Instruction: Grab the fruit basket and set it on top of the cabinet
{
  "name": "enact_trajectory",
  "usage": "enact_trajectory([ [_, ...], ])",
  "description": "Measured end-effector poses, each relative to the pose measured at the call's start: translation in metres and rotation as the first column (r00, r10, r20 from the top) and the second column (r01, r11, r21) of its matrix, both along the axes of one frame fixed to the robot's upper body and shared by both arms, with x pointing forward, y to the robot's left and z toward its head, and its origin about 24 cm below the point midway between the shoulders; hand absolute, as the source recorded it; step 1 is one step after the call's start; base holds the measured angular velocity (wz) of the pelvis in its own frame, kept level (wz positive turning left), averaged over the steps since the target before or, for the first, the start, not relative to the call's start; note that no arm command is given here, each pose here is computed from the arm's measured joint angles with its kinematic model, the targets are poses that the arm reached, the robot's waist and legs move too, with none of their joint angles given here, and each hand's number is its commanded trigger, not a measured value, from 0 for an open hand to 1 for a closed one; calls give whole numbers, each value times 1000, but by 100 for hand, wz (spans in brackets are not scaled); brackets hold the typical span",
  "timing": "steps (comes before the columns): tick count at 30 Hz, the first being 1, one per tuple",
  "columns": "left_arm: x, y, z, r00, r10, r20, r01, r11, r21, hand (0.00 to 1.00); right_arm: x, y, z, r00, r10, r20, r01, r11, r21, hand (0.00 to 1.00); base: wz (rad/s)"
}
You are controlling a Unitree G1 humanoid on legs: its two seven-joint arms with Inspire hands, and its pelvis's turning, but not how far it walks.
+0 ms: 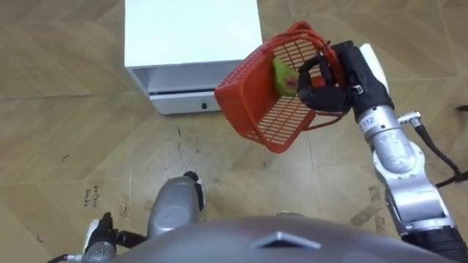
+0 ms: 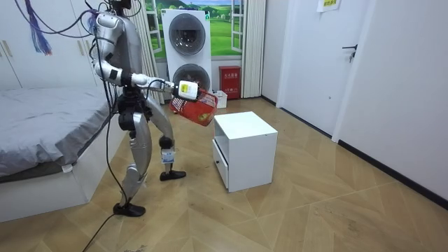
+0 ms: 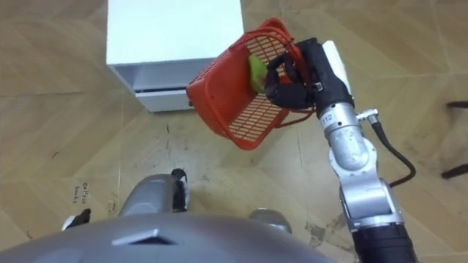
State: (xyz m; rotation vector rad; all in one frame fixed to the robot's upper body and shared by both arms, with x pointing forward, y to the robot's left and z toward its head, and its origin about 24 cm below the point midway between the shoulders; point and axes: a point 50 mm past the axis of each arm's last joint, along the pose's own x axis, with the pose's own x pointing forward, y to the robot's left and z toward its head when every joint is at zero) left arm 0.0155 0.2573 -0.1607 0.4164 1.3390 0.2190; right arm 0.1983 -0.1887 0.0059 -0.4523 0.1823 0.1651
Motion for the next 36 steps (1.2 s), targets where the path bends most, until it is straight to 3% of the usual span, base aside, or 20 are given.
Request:
enact_trajectory([
  [5,3,-2,-1,1000,4,5,-4,1000,-6,0,2,3,1,1000,-8,-2,8,998,66,100,-7],
  [17,54,4,8,989,-21,149,13,998,56,0,8,23,-9,999,31,-39,-28,996,89,100,0],
  [24,47,1,6,991,-21,133,14,999,46,0,5,36,-16,994,76,-82,-69,994,88,100,16],
  [31,11,3,2,999,-36,8,35,998,58,0,6,34,-17,995,54,-82,-46,995,90,100,6],
  [36,15,3,2,997,-78,-6,78,995,63,0,11,33,-17,998,20,-65,-15,997,71,100,11],
])
